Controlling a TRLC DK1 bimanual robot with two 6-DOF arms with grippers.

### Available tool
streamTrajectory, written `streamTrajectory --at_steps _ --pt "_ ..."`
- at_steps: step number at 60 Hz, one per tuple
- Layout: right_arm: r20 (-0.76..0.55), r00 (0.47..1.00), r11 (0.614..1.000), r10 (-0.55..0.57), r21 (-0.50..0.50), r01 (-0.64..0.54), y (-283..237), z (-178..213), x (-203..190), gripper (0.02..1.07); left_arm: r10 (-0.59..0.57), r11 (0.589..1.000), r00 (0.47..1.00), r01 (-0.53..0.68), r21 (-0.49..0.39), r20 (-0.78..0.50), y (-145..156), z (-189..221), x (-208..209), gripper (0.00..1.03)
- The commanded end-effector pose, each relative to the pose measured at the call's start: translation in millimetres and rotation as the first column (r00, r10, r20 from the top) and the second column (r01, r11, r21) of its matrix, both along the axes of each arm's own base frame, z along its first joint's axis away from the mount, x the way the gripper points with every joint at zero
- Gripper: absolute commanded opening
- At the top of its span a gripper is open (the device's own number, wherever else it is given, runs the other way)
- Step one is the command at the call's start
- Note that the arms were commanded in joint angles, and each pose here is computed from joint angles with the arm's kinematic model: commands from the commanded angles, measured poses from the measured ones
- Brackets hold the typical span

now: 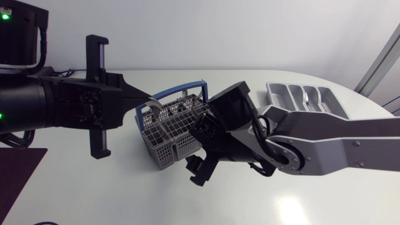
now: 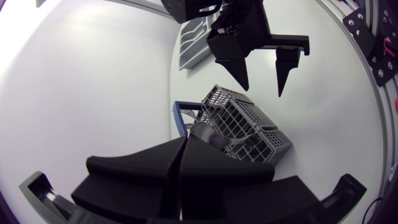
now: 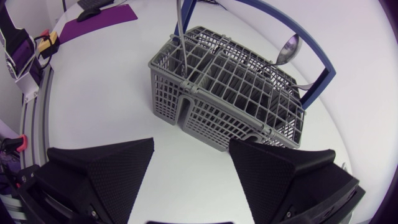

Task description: Unload the cutlery basket into the drawer organizer.

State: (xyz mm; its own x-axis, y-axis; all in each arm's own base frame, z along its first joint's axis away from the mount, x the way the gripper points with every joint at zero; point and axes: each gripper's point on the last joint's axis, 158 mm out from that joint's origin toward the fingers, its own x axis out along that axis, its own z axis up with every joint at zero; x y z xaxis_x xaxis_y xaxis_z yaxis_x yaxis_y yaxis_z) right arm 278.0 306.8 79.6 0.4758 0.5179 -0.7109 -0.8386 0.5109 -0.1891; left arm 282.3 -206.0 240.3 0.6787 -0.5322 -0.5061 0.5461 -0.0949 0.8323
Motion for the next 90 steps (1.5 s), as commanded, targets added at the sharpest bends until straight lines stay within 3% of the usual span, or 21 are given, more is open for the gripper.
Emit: streamTrajectory --at_steps 1,36,48,57,68,74,84,90 --pt "0.001 1.000 1.000 0.004 0.012 -0.004 10 3 4 0.89 -0.005 0.999 0.996 0.009 -0.043 0.092 -4 37 0 0.12" --pt "0.010 1.000 1.000 0.000 0.024 0.000 7 7 2 0.89 -0.050 0.997 0.985 0.060 -0.056 0.167 -12 64 -22 0.12" --pt "0.119 0.992 0.996 -0.045 0.079 0.036 -14 46 3 0.89 0.008 0.986 0.995 0.008 -0.164 0.096 -23 63 -26 0.12" --pt "0.213 0.972 0.991 -0.097 0.108 0.075 -32 71 5 0.89 0.095 0.936 0.995 -0.097 -0.338 -0.024 -35 71 -13 0.12" --pt "0.335 0.928 0.982 -0.164 0.146 0.121 -50 93 10 0.89 0.168 0.833 0.968 -0.239 -0.499 -0.185 -49 72 5 0.13" --pt "0.388 0.900 0.977 -0.198 0.157 0.147 -59 99 14 0.89 0.184 0.774 0.939 -0.320 -0.546 -0.291 -57 70 11 0.13" --pt "0.442 0.869 0.973 -0.223 0.160 0.168 -67 103 16 0.88 0.171 0.722 0.887 -0.409 -0.558 -0.429 -72 57 14 0.14" --pt "0.477 0.849 0.972 -0.228 0.159 0.171 -69 106 17 0.81 0.162 0.701 0.847 -0.459 -0.545 -0.506 -80 48 16 0.13"
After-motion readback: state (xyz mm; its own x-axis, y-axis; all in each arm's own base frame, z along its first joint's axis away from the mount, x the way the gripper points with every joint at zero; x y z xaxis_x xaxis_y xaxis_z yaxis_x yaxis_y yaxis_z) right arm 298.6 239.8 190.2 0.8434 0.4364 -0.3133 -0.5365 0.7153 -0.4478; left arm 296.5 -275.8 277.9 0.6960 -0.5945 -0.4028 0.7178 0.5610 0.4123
